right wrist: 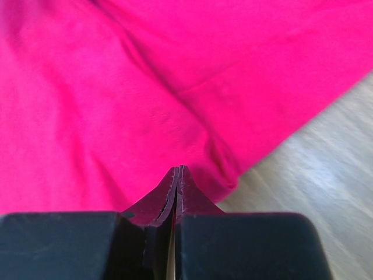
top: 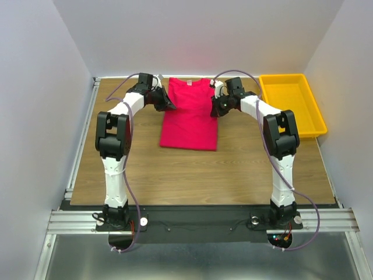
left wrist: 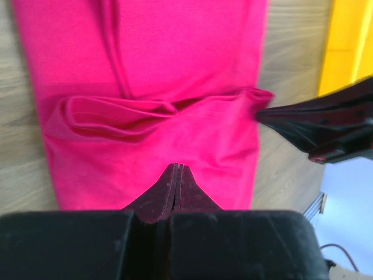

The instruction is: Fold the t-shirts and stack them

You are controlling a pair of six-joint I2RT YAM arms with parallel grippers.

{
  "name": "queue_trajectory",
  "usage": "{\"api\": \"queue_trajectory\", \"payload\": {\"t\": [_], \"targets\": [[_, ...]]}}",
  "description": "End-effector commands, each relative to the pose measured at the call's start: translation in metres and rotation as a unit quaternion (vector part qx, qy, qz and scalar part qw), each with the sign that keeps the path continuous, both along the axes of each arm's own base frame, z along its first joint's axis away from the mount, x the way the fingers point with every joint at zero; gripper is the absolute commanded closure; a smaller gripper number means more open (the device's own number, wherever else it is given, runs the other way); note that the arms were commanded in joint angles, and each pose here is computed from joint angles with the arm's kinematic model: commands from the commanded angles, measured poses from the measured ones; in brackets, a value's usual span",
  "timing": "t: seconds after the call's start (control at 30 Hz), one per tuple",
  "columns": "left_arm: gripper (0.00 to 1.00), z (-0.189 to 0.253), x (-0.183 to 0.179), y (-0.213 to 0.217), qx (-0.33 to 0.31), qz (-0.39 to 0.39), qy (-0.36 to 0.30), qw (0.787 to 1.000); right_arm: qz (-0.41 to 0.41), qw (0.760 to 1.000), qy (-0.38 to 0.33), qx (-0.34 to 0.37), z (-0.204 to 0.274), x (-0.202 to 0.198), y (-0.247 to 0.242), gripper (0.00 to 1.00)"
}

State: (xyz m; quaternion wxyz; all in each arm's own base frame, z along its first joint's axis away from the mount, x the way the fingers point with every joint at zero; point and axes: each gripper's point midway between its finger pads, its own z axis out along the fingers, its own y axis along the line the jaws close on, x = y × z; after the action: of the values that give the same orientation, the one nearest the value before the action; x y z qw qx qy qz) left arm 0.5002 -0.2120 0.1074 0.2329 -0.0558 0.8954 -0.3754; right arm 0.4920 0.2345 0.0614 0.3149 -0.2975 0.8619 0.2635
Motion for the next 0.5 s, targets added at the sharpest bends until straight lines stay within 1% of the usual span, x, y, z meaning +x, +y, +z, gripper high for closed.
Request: {"api": "queue_trajectory", "payload": {"t": [0.0, 0.3, 0.47], "targets": [[1.0, 0.003, 0.012, 0.005, 0.026, -0.004, -0.022, 0.999, -0.041, 0.998, -0.048, -0.005, 0.028, 0.031, -0.008, 0.99], [1.0, -0.027, 0.02, 0.007, 0.048, -0.007, 0.005, 0.999, -0.053, 0.998, -0.039, -0.009, 0.017, 0.036, -0.009, 0.99], [1.0, -0.029, 0.034, 0.01, 0.057, 0.01, -0.001, 0.998, -0.058, 0.997, -0.039, -0.015, 0.014, 0.038, -0.011, 0.99]]}}
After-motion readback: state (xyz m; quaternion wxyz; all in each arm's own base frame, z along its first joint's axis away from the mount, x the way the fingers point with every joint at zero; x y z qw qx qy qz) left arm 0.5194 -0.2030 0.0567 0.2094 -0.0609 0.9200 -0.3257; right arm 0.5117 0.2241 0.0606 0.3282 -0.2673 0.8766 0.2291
